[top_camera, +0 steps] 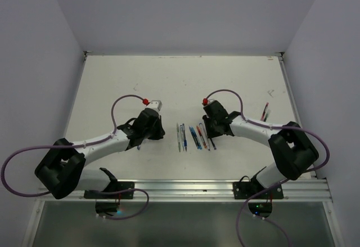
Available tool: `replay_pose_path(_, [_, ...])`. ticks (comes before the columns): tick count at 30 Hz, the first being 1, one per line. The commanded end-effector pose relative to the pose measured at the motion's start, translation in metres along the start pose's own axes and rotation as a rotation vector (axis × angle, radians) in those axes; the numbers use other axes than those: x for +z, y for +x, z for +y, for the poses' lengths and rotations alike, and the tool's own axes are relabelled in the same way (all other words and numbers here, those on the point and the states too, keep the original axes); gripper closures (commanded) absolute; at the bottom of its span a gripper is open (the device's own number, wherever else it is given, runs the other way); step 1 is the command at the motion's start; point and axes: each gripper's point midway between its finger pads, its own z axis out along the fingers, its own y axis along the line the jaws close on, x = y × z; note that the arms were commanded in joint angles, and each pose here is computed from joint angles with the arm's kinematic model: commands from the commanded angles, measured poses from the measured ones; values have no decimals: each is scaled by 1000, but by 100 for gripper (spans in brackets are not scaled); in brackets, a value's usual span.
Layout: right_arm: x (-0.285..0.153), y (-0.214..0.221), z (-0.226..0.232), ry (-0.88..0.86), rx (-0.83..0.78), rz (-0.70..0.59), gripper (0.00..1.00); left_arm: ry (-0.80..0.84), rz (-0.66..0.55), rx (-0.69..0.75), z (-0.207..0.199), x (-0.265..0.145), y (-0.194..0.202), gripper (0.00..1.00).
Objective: Open the pen caps
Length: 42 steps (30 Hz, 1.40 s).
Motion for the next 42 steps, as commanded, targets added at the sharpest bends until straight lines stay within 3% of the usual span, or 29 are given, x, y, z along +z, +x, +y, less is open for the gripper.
replay_pose_path(1, [-12, -27, 5, -14, 23, -88, 73, 19, -16, 13, -3, 6, -4, 100])
replay_pose_path(15, [-48, -41, 3, -37, 63, -189, 71, -187, 32, -4, 33, 22, 9, 100])
replay_pose_path(26, [-61, -40, -1, -33, 66, -220, 69, -217, 20, -15, 40, 17, 10, 80])
replay_pose_path(42, [-60, -35, 1, -47, 74, -210, 68, -194, -1, -26, 37, 13, 7, 71])
